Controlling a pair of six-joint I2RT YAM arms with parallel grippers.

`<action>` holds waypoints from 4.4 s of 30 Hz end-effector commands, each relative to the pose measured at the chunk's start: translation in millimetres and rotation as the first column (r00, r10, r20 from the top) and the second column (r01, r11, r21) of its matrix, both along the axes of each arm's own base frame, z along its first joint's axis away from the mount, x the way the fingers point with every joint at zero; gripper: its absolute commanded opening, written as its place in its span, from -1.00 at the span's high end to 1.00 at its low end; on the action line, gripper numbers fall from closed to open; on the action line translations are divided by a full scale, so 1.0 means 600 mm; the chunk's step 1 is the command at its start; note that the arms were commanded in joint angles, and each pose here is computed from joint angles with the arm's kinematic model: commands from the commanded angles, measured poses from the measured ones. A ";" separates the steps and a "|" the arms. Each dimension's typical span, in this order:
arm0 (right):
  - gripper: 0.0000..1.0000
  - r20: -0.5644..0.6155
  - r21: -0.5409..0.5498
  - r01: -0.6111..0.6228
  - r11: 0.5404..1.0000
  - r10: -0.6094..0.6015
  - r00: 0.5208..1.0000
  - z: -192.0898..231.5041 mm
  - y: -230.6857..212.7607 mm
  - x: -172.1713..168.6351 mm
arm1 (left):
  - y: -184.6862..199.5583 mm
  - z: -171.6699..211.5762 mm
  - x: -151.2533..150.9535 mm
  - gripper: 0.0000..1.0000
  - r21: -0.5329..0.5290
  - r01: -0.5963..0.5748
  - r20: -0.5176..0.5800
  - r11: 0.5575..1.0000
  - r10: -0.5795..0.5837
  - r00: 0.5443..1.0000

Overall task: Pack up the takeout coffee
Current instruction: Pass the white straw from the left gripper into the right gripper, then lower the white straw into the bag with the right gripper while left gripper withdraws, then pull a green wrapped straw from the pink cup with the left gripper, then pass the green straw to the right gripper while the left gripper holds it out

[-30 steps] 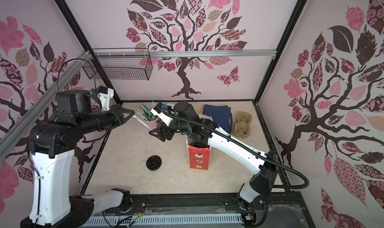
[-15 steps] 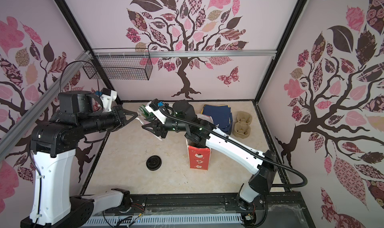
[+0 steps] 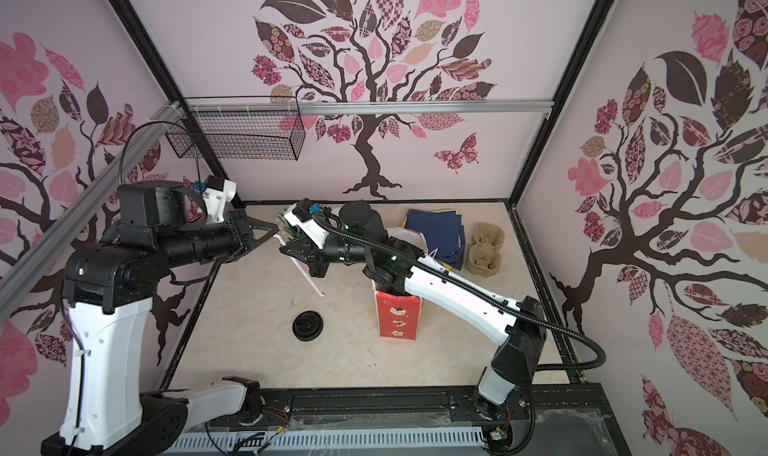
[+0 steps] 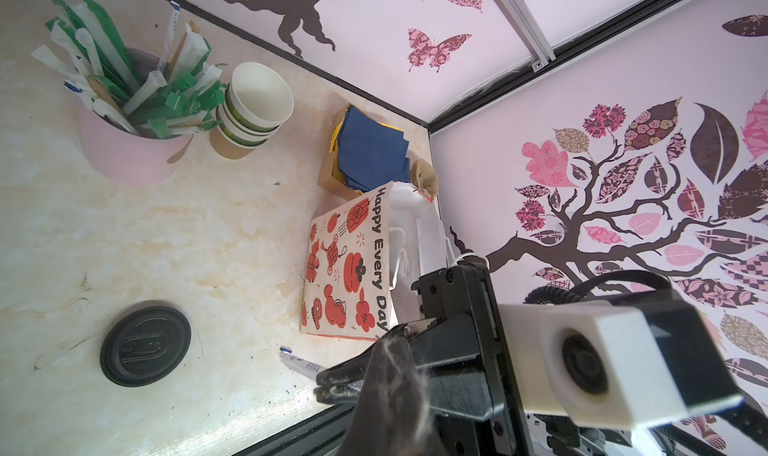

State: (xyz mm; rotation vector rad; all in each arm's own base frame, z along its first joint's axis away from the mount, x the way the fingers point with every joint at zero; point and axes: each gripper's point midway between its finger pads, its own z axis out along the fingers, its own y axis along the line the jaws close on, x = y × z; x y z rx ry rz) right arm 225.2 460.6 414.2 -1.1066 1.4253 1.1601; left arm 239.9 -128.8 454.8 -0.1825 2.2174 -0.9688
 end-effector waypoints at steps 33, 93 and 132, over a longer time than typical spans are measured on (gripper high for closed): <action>-0.27 -0.230 -0.356 0.837 0.416 -0.907 0.353 -0.084 -0.375 0.148 | 0.088 -0.233 0.142 -0.18 0.292 -0.206 -0.098 0.934 0.244 0.965; -0.25 -0.094 -0.211 0.861 0.462 -0.887 0.452 0.086 -0.459 0.075 | 0.157 -0.180 0.213 1.00 0.512 -0.379 0.091 0.771 0.390 0.916; 0.83 -0.056 -0.233 -0.120 0.965 0.110 0.992 -0.046 -0.055 -0.077 | -0.053 -0.071 -0.084 1.00 0.001 0.309 -0.046 0.951 -0.309 0.950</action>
